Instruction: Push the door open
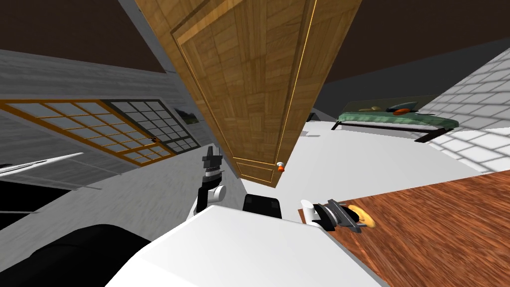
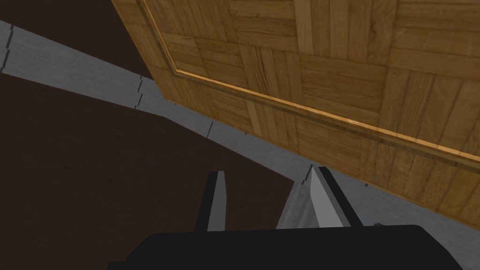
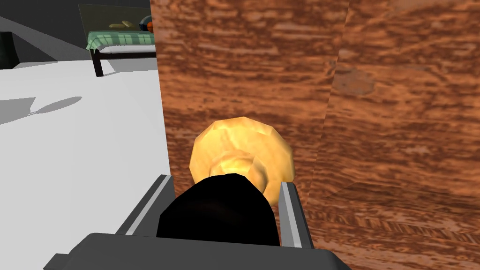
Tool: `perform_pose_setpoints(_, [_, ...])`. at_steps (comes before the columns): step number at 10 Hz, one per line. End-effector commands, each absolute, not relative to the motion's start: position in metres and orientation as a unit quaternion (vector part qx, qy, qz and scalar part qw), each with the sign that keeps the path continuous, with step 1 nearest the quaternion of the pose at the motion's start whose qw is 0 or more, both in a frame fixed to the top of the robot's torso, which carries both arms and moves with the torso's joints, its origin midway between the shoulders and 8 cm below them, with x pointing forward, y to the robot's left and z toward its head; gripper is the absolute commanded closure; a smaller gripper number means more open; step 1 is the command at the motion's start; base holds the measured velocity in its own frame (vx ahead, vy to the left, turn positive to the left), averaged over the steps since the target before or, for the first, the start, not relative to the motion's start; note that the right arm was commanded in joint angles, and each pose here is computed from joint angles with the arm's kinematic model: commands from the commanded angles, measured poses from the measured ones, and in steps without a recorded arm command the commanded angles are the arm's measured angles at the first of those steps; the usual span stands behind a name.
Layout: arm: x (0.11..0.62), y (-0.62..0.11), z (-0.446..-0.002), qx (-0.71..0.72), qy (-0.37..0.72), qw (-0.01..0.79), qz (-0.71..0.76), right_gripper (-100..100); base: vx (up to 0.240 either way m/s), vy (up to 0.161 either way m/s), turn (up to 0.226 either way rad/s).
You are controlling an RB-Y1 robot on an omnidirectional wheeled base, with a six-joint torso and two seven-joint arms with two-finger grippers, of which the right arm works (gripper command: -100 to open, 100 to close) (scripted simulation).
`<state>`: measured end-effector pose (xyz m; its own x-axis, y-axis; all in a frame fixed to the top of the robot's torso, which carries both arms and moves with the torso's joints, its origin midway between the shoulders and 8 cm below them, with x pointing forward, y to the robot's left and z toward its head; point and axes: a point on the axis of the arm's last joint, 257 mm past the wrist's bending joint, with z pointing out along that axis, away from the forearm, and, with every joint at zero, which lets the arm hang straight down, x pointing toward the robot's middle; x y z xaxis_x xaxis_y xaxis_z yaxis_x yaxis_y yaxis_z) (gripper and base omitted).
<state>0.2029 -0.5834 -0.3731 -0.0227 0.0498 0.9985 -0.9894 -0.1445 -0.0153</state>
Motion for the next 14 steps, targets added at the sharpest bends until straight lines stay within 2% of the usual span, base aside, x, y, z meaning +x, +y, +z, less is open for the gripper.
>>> perform_pose_setpoints(1, [0.189,-0.590,-0.366,0.499,-0.462,0.489,0.546,100,0.029,-0.097,0.065])
perform_pose_setpoints(14, [0.121,-0.591,-0.368,0.424,-0.535,0.557,0.473,100,0.014,-0.108,0.074])
